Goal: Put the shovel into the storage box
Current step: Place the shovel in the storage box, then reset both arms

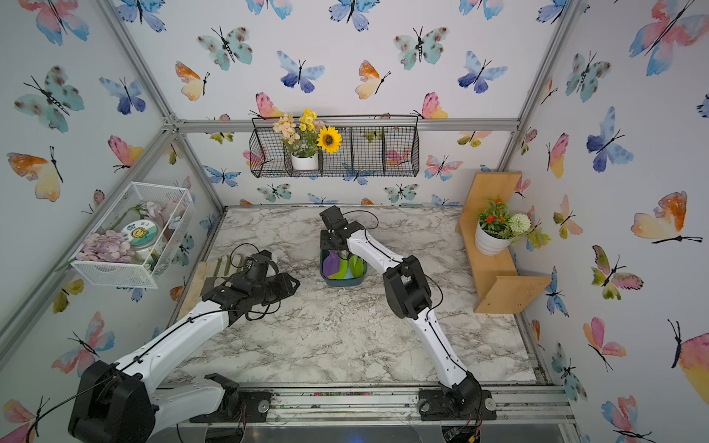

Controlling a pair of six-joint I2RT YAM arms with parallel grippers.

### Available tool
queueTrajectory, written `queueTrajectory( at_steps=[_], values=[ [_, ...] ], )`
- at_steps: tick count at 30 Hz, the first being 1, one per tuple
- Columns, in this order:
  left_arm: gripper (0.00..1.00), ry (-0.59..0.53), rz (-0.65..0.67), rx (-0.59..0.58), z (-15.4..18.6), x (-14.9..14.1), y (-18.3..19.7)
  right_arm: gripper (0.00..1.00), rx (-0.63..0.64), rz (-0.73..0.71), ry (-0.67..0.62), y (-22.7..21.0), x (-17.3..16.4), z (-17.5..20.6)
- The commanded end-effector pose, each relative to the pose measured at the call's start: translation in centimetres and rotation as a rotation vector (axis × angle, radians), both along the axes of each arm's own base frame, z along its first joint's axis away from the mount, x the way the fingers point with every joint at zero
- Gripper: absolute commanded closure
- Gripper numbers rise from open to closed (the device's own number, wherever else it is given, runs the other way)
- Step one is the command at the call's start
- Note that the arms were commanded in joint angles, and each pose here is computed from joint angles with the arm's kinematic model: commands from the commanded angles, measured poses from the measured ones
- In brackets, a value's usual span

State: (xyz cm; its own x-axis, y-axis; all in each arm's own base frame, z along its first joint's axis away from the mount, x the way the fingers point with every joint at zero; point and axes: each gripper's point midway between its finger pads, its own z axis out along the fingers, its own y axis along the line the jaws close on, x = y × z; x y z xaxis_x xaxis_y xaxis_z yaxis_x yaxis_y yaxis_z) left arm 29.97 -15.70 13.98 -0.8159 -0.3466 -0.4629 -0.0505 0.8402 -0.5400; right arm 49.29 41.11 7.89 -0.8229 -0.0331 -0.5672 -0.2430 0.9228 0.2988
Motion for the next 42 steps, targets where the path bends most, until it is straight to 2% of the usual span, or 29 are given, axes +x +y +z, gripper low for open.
queueTrajectory(
  at_steps=[1, 14, 18, 20, 22, 23, 24, 27, 31, 36, 39, 41, 42],
  values=[
    [0.58, 0.003, -0.014, 0.005, -0.3, -0.2, 0.1, 0.65, -0.04, -0.029, 0.025, -1.1, -0.8, -0.7],
    [0.57, -0.017, -0.017, 0.024, 0.7, 0.5, 0.1, 0.58, -0.007, -0.021, -0.067, -2.6, -2.0, 5.7],
    [0.53, -0.031, -0.013, 0.038, 1.3, 0.8, 0.3, 0.57, -0.005, -0.02, -0.084, -3.6, -3.1, 7.0],
    [0.49, -0.041, -0.007, 0.047, 1.7, 1.1, 0.4, 0.53, -0.001, -0.015, -0.104, -4.3, -3.8, 8.1],
    [0.44, -0.046, -0.003, 0.058, 2.0, 1.4, 0.5, 0.46, -0.001, -0.007, -0.131, -5.1, -4.6, 8.9],
    [0.28, -0.046, -0.005, 0.067, 2.2, 1.6, 0.4, 0.13, -0.006, -0.01, -0.145, -5.8, -5.0, 9.2],
    [0.26, -0.046, -0.002, 0.076, 2.3, 1.9, 0.5, 0.02, -0.011, -0.007, -0.163, -6.3, -5.4, 9.7],
    [0.25, -0.048, 0.012, 0.115, 2.4, 2.6, 0.9, 0.02, -0.038, 0.008, -0.202, -8.0, -6.6, 10.4],
    [0.22, -0.104, 0.061, 0.19, 3.0, 4.0, 2.1, 0.02, -0.089, -0.025, -0.268, -11.1, -7.8, 11.1],
    [0.2, -0.271, 0.098, 0.318, 4.7, 5.9, 4.2, 0.02, -0.168, -0.114, -0.397, -16.8, -8.0, 11.9],
    [0.15, -0.387, 0.142, 0.386, 5.4, 6.7, 5.9, 0.02, -0.229, -0.147, -0.462, -19.9, -7.7, 11.8],
    [0.01, -0.431, 0.209, 0.433, 5.4, 7.1, 7.9, 0.02, -0.267, -0.199, -0.498, -22.3, -7.4, 11.5],
    [0.01, -0.451, 0.229, 0.451, 5.3, 7.4, 8.9, 0.01, -0.283, -0.229, -0.504, -23.6, -7.3, 11.1]
  ],
)
